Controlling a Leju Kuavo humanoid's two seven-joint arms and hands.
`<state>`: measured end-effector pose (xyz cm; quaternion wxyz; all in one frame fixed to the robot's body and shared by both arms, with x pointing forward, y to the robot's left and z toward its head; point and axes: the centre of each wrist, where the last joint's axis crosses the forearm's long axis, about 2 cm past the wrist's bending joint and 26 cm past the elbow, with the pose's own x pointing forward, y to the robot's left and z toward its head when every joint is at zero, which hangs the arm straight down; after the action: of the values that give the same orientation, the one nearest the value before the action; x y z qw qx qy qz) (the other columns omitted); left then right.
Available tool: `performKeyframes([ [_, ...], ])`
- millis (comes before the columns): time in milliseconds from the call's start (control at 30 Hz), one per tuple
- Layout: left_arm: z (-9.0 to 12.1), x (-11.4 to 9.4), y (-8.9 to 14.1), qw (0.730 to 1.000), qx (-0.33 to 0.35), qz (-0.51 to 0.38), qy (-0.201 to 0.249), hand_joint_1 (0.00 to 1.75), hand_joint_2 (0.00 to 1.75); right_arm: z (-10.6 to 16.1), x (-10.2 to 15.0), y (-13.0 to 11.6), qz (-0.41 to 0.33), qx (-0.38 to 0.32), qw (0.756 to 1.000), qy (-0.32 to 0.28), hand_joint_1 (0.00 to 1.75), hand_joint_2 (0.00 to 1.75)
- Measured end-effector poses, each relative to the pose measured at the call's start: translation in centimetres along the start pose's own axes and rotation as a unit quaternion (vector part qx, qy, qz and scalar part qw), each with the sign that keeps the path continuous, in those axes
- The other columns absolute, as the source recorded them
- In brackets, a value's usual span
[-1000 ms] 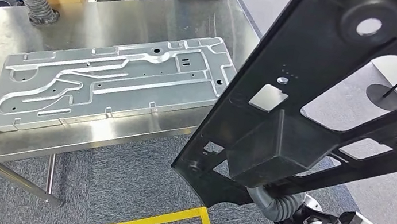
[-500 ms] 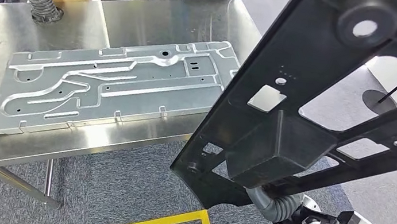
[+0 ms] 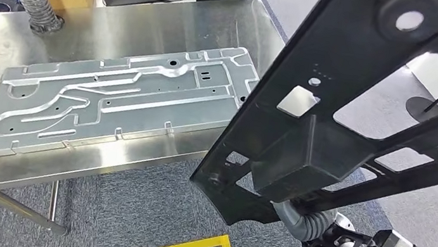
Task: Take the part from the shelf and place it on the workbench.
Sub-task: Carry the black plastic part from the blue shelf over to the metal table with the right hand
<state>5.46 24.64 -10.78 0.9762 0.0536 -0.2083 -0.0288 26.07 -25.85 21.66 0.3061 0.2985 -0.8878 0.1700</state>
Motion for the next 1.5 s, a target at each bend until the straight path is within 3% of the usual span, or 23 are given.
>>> performKeyframes([
  [1500,-0.05,0.14,0.04,1.000,-0.001,0.001,0.003,0.00,1.75,-0.56,-0.31,-0.52,-0.001,-0.003,1.000,0.000,1.73,1.75],
])
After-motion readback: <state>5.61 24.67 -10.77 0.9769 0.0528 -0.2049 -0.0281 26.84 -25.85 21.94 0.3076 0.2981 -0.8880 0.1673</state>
